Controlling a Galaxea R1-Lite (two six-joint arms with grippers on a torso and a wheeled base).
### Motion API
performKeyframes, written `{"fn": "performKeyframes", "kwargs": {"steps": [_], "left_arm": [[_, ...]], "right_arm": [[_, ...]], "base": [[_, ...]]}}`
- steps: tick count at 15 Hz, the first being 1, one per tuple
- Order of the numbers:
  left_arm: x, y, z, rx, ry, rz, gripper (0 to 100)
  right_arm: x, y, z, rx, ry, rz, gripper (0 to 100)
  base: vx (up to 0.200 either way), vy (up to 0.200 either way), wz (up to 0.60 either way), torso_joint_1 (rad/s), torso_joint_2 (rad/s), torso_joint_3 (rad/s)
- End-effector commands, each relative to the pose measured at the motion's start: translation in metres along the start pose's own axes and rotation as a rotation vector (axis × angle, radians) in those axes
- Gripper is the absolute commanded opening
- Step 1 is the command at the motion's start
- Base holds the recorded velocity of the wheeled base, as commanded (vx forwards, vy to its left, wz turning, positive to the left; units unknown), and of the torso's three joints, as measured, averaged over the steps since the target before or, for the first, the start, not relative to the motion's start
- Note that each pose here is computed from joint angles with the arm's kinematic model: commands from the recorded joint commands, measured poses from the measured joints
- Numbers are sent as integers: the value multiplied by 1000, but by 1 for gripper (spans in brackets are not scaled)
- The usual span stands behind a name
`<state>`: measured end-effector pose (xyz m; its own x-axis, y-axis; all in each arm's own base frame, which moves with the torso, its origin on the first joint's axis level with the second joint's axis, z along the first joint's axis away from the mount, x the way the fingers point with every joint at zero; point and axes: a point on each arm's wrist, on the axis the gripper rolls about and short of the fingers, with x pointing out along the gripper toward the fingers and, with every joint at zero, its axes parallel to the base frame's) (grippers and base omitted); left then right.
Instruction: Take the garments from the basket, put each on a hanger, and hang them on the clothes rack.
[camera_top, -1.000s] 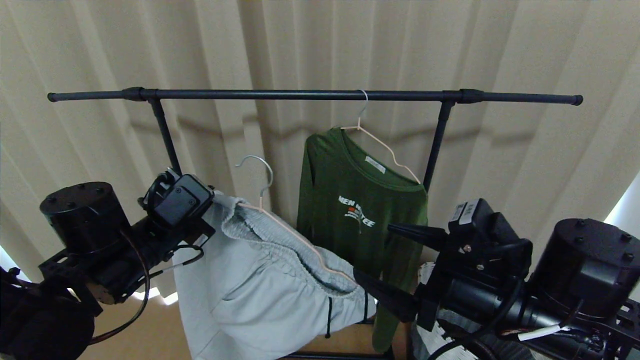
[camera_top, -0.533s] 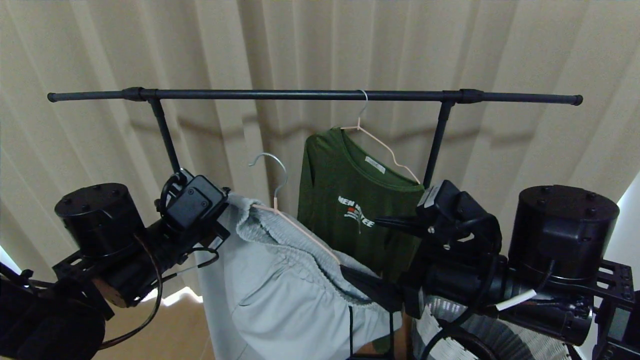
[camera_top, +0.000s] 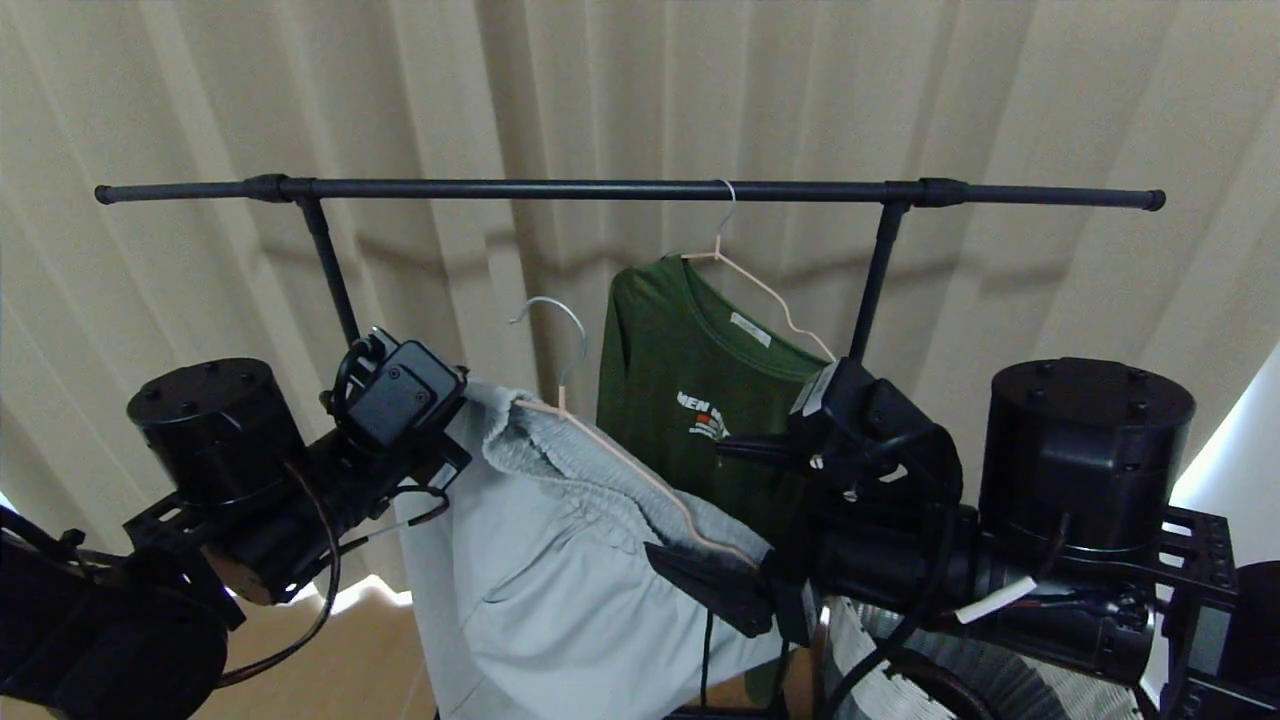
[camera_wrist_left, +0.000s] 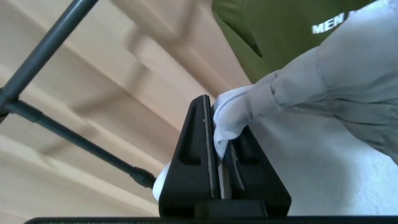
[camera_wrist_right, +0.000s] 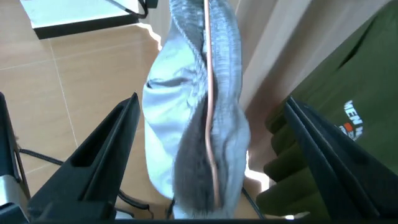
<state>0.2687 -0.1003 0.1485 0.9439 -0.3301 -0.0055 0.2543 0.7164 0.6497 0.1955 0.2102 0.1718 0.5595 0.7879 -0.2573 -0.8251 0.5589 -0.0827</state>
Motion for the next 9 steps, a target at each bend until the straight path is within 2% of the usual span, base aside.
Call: {"fn": "performKeyframes", "kwargs": {"steps": [1, 8, 9], "left_arm": [[-2, -5, 6, -18, -21, -18, 0], [-8, -9, 17, -27, -62, -35, 0], [-8, -8, 17, -30, -65, -36, 0]], "right_arm": [[11, -3, -2, 4, 27, -9, 100], [12, -7, -3, 13, 74, -39, 100], [12, -7, -4, 13, 77, -38, 0]], "base": [[0, 0, 0, 0, 0, 0], [0, 0, 0, 0, 0, 0], [0, 0, 0, 0, 0, 0]]}}
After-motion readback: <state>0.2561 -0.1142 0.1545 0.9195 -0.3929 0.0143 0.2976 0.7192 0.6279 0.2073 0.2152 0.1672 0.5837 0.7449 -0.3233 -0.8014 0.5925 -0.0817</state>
